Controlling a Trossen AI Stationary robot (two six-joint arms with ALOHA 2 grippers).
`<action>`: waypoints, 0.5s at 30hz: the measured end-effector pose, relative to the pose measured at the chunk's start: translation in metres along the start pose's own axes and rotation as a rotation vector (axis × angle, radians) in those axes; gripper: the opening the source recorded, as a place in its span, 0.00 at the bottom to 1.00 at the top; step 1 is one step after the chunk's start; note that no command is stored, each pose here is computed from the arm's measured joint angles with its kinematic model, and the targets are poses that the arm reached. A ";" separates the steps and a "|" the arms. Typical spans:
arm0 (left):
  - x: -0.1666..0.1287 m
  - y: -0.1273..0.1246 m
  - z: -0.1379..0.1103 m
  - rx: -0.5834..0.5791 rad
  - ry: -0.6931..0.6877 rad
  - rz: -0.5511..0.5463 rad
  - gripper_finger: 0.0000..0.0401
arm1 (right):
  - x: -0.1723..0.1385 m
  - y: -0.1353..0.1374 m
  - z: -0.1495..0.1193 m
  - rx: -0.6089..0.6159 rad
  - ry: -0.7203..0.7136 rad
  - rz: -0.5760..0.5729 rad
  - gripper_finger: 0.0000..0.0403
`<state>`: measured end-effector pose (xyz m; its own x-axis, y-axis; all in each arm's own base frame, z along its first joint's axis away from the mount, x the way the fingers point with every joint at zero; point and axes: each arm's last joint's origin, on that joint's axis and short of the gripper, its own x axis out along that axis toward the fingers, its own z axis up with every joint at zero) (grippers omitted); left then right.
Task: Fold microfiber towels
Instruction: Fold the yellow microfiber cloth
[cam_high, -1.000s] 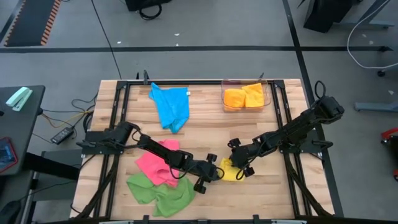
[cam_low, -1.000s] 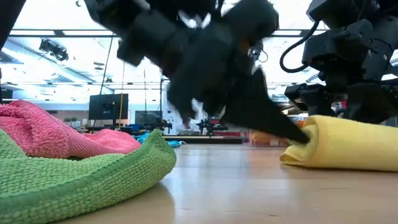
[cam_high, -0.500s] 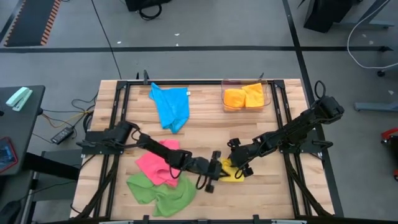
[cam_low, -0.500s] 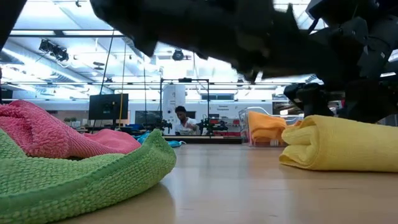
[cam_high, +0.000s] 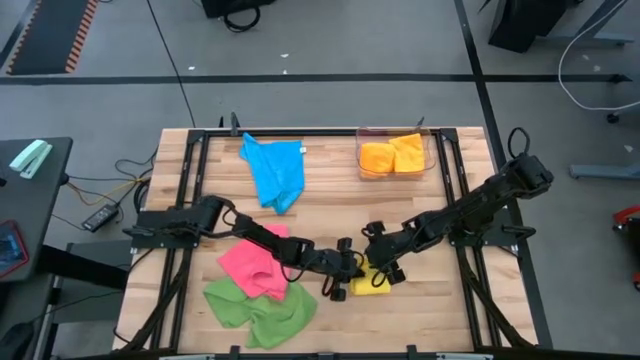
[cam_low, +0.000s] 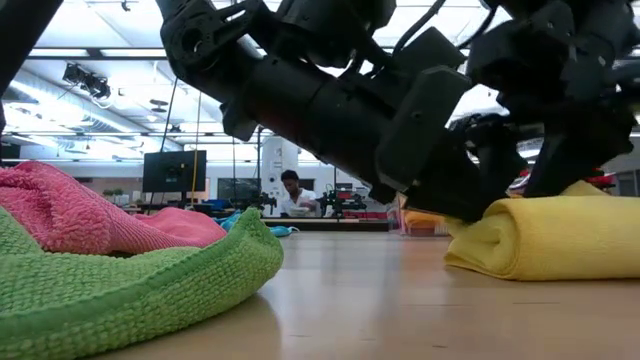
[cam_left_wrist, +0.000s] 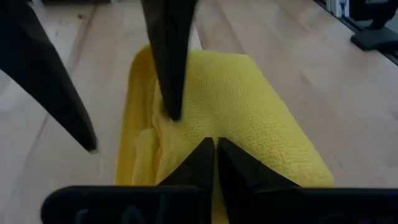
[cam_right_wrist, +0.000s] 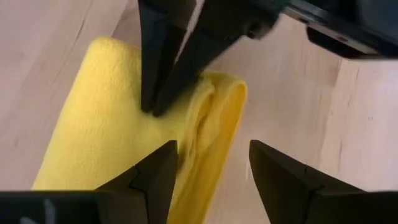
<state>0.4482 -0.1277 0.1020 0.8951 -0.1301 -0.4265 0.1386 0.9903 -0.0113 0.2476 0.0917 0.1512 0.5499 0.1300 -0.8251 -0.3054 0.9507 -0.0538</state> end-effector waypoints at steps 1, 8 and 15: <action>0.000 0.000 -0.001 0.001 0.005 -0.001 0.08 | -0.002 0.000 0.003 0.008 0.023 0.000 0.52; -0.001 -0.002 -0.002 0.008 0.034 -0.002 0.03 | -0.012 0.016 0.022 0.020 -0.014 0.080 0.52; -0.007 -0.011 0.002 0.014 0.058 -0.018 0.05 | -0.015 0.055 0.022 0.014 -0.133 0.080 0.51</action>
<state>0.4415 -0.1376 0.1072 0.8664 -0.1446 -0.4780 0.1610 0.9869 -0.0067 0.2396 0.1486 0.1733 0.6226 0.2410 -0.7445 -0.3424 0.9394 0.0178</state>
